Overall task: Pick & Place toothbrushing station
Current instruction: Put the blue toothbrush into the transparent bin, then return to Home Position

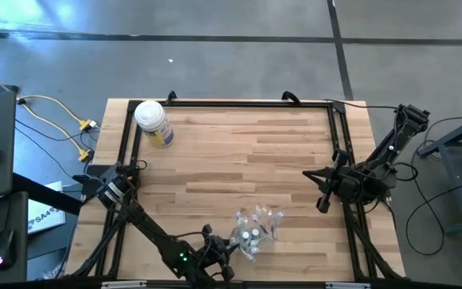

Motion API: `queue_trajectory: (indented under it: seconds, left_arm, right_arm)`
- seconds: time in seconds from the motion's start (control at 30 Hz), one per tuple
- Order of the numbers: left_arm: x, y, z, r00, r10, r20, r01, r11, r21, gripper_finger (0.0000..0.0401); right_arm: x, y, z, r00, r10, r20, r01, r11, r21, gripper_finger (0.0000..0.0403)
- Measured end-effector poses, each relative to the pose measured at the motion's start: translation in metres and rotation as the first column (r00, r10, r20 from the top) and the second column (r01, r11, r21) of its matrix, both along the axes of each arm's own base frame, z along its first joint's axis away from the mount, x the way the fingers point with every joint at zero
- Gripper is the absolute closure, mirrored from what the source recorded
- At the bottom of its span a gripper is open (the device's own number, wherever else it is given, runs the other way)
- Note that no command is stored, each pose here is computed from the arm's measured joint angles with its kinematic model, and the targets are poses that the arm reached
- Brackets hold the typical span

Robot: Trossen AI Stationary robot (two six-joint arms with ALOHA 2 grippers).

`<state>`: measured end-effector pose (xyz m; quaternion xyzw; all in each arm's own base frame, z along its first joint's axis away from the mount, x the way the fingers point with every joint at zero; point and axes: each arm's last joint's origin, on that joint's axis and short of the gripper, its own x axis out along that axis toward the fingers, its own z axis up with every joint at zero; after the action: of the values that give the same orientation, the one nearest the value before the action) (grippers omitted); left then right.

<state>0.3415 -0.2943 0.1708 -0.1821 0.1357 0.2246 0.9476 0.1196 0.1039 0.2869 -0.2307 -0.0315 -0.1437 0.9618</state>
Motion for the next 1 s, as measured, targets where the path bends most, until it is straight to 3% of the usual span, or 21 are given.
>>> queue_trajectory:
  seconds: [0.17,0.57,1.0]
  left_arm:
    - [0.000,0.000,0.000,1.000,-0.006,-0.003,0.006,1.000,0.017,0.0311]
    - [0.000,0.001,0.005,1.000,-0.006,-0.003,0.006,0.998,0.068,0.0170]
    - [-0.001,0.003,0.031,0.999,-0.021,0.031,0.018,0.993,0.113,0.0159]
  right_arm:
    - [0.000,0.000,0.000,1.000,0.004,0.001,-0.004,1.000,0.002,0.0400]
    - [0.000,0.000,0.000,1.000,0.004,0.001,-0.004,1.000,0.002,0.0400]
    - [0.000,0.001,-0.002,1.000,0.005,-0.014,-0.005,1.000,-0.017,0.0400]
